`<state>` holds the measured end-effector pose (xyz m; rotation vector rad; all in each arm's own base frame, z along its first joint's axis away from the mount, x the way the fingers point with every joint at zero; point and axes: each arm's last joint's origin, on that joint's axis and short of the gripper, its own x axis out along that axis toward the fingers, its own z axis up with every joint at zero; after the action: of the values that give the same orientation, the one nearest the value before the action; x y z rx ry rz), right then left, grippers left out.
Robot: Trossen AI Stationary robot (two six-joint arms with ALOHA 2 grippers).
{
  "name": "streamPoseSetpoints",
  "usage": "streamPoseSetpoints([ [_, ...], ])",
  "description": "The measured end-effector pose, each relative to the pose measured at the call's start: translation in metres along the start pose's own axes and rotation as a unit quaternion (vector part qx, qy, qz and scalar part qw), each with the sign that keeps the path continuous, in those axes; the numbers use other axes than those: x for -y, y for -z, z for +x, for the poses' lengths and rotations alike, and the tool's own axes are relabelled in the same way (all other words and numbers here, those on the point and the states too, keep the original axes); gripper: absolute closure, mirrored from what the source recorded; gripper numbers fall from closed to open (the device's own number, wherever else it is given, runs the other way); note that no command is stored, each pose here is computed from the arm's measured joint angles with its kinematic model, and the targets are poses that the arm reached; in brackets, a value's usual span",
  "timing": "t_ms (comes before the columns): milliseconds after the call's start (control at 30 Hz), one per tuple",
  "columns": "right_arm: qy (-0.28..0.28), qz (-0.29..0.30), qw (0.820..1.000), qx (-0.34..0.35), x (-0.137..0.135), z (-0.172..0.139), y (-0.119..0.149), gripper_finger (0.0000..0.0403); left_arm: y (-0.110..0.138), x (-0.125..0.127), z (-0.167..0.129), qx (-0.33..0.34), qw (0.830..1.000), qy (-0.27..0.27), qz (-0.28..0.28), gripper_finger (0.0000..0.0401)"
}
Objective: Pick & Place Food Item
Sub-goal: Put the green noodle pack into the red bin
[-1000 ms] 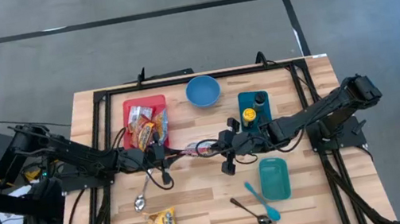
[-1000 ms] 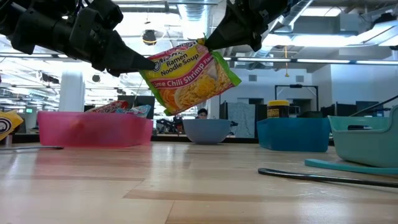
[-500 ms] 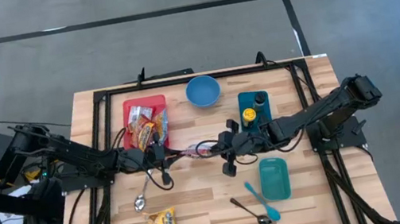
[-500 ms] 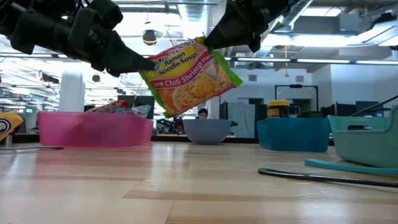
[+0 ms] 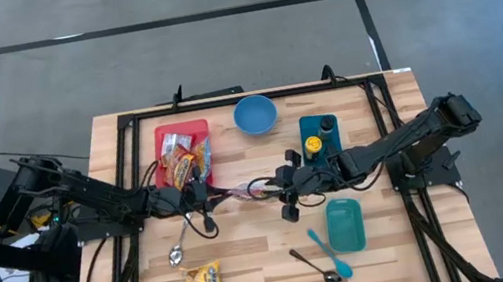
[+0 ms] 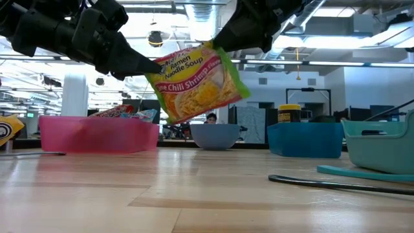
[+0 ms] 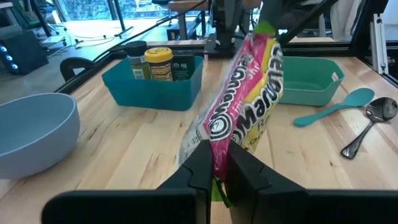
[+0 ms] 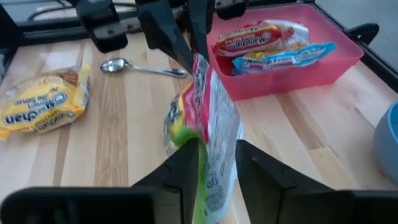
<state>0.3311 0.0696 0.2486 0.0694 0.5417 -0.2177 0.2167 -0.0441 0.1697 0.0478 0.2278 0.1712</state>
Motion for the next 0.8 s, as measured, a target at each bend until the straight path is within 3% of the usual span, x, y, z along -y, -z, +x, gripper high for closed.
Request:
streamPoseSetpoints([
  [400,0.000,0.002,1.000,0.004,0.006,-0.020,-0.008,0.0300,-0.001,0.000,0.000,0.004,1.000,-0.002,-0.005,0.0385],
  [800,0.025,-0.012,0.999,-0.024,0.009,-0.021,-0.002,0.0300,-0.006,-0.001,0.000,0.028,0.999,-0.003,-0.017,0.0386],
])
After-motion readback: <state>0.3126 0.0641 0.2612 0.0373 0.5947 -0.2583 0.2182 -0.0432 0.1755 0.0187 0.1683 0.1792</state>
